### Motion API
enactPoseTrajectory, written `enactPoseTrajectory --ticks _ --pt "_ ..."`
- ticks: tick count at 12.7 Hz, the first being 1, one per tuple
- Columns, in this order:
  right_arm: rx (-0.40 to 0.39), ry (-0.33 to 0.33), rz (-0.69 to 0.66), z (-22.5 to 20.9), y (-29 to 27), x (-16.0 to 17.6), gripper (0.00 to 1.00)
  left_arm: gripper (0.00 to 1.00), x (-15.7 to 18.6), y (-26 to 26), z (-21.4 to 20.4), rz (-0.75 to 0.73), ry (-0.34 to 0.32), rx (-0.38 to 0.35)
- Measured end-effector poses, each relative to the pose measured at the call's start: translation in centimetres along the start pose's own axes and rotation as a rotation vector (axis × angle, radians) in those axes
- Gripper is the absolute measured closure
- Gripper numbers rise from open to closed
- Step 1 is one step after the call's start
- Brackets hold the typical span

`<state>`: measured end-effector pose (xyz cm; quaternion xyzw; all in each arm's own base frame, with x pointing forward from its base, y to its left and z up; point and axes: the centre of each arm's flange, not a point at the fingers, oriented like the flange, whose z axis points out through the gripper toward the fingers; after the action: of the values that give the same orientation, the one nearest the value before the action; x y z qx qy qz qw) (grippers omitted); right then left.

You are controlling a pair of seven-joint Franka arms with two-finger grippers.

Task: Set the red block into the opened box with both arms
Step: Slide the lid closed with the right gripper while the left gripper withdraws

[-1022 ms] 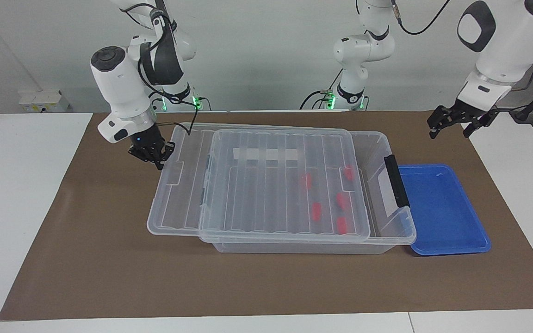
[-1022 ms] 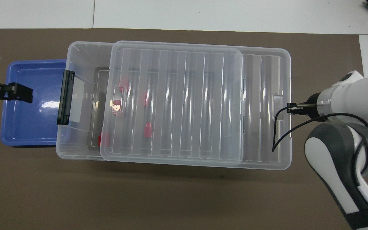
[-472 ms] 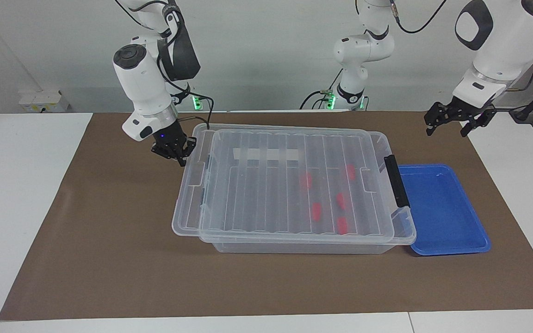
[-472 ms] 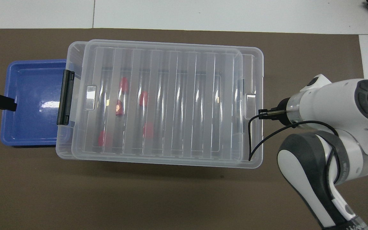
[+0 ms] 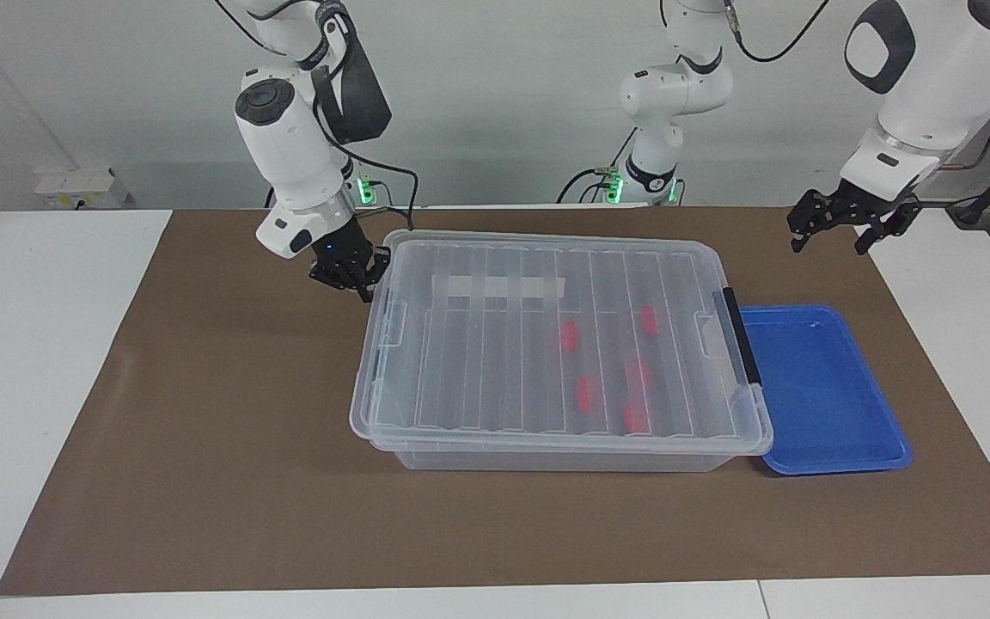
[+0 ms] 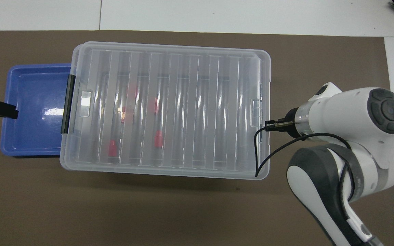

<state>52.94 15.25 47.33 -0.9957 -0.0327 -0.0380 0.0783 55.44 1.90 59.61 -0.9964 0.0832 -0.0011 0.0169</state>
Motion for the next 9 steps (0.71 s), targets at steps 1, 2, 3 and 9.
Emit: enactPoseTrajectory --ticks 1,2,3,9 --pt "0.000 0.000 0.000 0.0 0.0 0.0 0.99 0.00 0.0 0.0 0.0 0.000 0.000 0.000" --pt "0.001 0.000 0.000 0.0 0.0 0.0 0.99 0.00 0.0 0.0 0.0 0.000 0.000 0.000" --pt "0.001 0.000 0.000 0.0 0.0 0.0 0.99 0.00 0.0 0.0 0.0 0.001 0.000 0.000" --pt "0.002 -0.001 -0.002 0.0 -0.2 0.0 0.99 0.00 0.3 1.8 0.0 0.033 -0.001 0.000"
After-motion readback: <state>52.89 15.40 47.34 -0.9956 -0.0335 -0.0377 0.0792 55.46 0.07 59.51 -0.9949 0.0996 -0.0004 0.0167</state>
